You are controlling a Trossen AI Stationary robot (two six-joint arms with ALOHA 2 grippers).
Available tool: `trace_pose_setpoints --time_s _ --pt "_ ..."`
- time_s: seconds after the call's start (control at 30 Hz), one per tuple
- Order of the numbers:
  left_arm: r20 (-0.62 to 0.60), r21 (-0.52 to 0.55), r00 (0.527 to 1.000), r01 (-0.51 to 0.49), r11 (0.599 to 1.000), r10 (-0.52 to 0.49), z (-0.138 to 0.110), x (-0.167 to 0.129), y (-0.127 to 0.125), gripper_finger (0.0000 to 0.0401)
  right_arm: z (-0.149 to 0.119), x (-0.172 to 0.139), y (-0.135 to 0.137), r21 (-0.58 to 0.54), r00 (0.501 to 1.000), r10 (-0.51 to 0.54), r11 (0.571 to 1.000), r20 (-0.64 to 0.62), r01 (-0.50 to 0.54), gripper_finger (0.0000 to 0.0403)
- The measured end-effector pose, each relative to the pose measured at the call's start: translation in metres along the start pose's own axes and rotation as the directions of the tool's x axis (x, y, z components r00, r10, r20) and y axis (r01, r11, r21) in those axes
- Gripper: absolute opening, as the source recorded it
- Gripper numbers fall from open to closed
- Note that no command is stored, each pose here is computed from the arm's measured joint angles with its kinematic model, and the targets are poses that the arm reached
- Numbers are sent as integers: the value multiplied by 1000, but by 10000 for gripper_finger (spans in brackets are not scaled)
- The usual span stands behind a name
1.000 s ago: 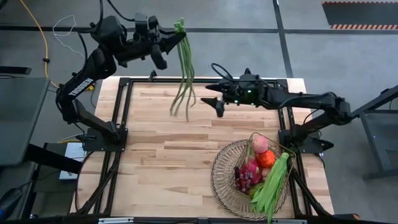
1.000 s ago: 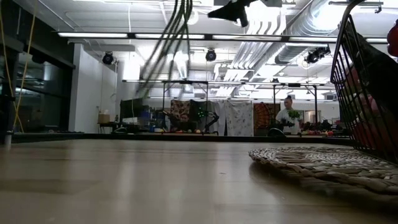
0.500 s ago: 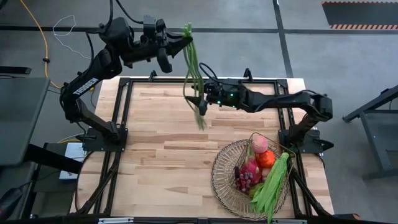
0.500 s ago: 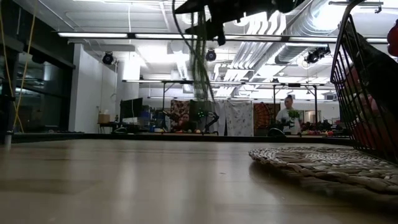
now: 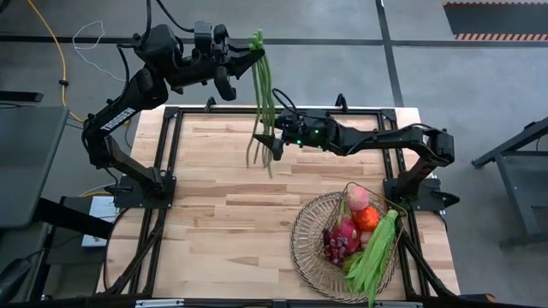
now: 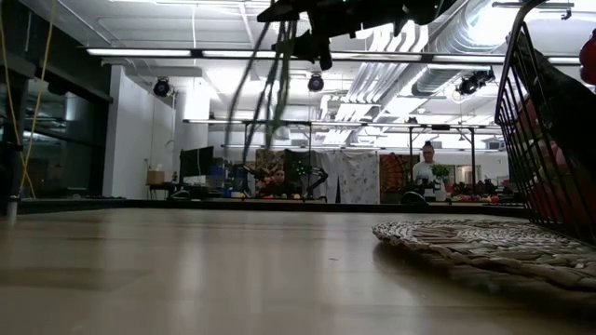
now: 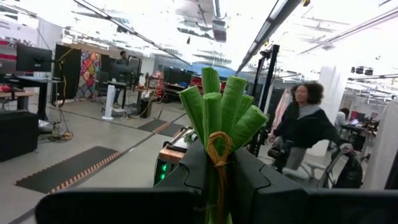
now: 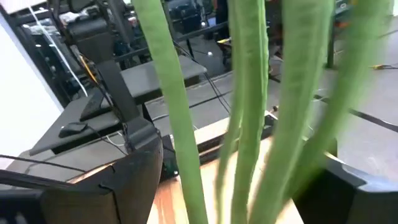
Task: Build produce basket
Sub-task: Put the green beans into the wire basket
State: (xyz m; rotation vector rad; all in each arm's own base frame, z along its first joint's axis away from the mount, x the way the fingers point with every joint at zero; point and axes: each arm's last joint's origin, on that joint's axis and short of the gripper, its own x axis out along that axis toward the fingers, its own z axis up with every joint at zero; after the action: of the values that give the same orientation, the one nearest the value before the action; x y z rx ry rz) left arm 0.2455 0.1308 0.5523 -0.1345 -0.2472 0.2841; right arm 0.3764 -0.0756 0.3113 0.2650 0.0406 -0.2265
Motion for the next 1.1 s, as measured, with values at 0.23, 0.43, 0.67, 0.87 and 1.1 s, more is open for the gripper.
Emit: trace_pose_setpoints --time_s 0.23,0.43,0.67,0.87,1.1 --pt "44 -5 999 11 1000 -11 4 0 -1 20 -1 0 0 9 1000 14 1000 -9 -14 302" --pt "103 -16 994 29 999 -27 10 -1 -3 20 0 0 1 29 999 32 999 0 -32 302" --pt "167 -22 985 52 998 -47 16 -2 -5 21 -1 1 5 28 998 67 997 -10 -67 302" --pt "183 -19 982 54 998 -50 18 -2 -5 21 -2 0 10 26 996 84 996 -12 -84 300" --pt "214 -18 975 57 998 -52 21 -3 -6 21 -4 0 14 18 995 97 995 -16 -97 272"
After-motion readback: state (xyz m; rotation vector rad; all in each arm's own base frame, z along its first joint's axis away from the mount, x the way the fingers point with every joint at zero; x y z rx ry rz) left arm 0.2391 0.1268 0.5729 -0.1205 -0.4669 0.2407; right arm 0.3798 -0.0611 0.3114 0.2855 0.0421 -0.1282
